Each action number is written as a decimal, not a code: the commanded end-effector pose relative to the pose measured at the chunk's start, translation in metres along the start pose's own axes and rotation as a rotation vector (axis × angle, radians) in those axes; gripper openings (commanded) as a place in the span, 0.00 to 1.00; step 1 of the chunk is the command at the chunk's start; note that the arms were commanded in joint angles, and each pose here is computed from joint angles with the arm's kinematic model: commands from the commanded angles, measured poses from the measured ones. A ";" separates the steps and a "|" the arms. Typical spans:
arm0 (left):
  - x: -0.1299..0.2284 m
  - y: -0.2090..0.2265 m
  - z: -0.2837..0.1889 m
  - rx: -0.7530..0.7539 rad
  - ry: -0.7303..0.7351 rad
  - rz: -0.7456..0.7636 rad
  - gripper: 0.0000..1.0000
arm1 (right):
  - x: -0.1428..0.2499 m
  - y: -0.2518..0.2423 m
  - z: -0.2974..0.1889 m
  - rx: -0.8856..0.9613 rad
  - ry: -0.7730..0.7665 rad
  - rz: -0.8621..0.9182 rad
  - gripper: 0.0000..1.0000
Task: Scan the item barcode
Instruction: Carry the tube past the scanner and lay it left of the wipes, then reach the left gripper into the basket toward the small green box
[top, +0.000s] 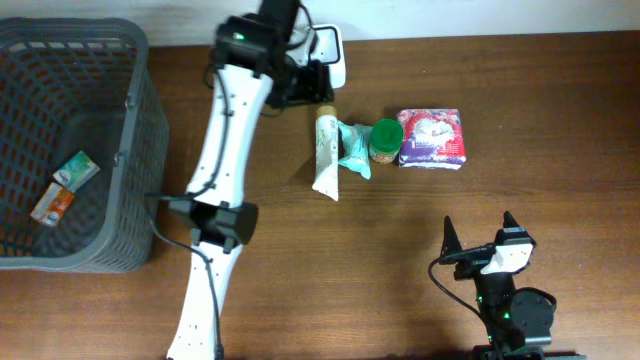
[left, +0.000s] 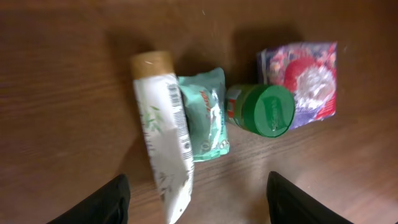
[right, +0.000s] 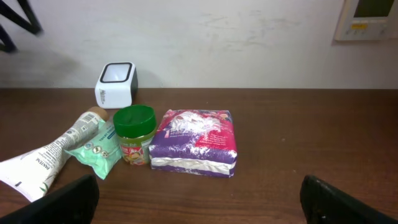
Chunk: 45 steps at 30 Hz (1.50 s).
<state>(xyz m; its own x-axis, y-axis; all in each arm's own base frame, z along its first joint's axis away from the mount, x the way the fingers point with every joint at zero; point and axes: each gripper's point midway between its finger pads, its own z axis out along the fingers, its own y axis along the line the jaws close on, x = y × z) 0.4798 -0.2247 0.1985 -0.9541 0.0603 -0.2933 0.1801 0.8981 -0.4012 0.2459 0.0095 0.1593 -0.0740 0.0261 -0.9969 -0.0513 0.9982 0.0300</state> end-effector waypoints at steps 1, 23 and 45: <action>-0.016 -0.005 -0.101 0.033 -0.201 0.011 0.68 | 0.003 0.000 0.000 0.001 0.005 0.003 0.99; 0.011 0.117 -0.343 -0.174 -0.694 -0.209 0.92 | 0.003 0.000 0.000 0.001 0.005 0.003 0.99; 0.116 0.368 -0.251 -0.725 -0.162 -0.780 0.88 | 0.003 0.000 0.000 0.001 0.005 0.003 0.98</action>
<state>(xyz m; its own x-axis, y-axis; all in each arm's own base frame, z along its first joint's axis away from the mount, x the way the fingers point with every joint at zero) 0.3863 0.2021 0.2594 -0.7002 -0.6260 -0.3434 -0.6649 0.7469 -0.0057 0.2459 0.0096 0.1593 -0.0740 0.0265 -0.9969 -0.0517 0.9982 0.0304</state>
